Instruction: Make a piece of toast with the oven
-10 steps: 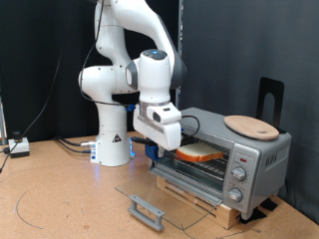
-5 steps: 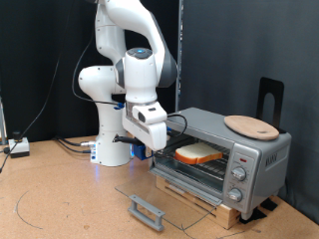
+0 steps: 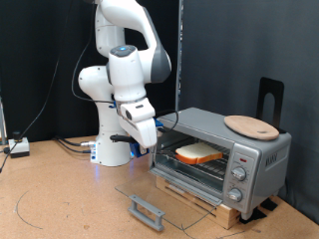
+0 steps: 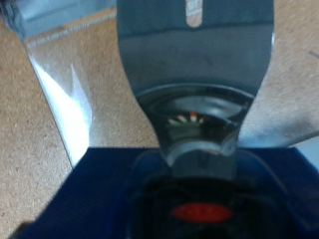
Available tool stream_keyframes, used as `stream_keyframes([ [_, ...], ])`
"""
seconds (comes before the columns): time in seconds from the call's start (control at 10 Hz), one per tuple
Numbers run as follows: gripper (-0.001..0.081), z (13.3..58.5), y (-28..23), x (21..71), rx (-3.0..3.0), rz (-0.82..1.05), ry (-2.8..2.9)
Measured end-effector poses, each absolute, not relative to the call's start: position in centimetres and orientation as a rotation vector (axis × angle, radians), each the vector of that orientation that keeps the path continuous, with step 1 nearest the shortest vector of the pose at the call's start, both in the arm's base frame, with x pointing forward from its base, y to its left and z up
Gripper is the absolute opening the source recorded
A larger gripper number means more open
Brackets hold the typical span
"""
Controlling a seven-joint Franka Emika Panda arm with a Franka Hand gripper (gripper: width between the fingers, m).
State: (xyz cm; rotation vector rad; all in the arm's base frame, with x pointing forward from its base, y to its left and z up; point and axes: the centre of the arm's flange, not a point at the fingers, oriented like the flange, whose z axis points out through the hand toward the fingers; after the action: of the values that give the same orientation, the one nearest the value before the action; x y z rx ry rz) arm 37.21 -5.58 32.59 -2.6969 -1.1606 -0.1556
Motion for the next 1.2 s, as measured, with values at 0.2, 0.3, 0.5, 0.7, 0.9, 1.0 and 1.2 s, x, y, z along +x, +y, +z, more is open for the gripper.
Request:
stream_keyframes([
  [0.2,0.0391,34.4,-6.8,36.7,-2.686,-0.188,-1.116],
  [0.3,0.0391,34.2,-6.7,36.6,-2.684,-0.182,-1.116],
  [0.5,0.0391,34.6,-6.6,36.8,-2.629,-0.299,-1.019],
  [0.7,0.0391,36.4,-6.5,36.9,-2.567,-0.396,-0.984],
  [0.9,0.0391,38.5,-5.9,36.6,-2.516,-0.410,-1.014],
  [1.0,0.0391,39.4,-5.6,36.5,-2.509,-0.404,-1.031],
  [1.2,0.0391,39.7,-5.2,36.3,-2.511,-0.392,-1.039],
])
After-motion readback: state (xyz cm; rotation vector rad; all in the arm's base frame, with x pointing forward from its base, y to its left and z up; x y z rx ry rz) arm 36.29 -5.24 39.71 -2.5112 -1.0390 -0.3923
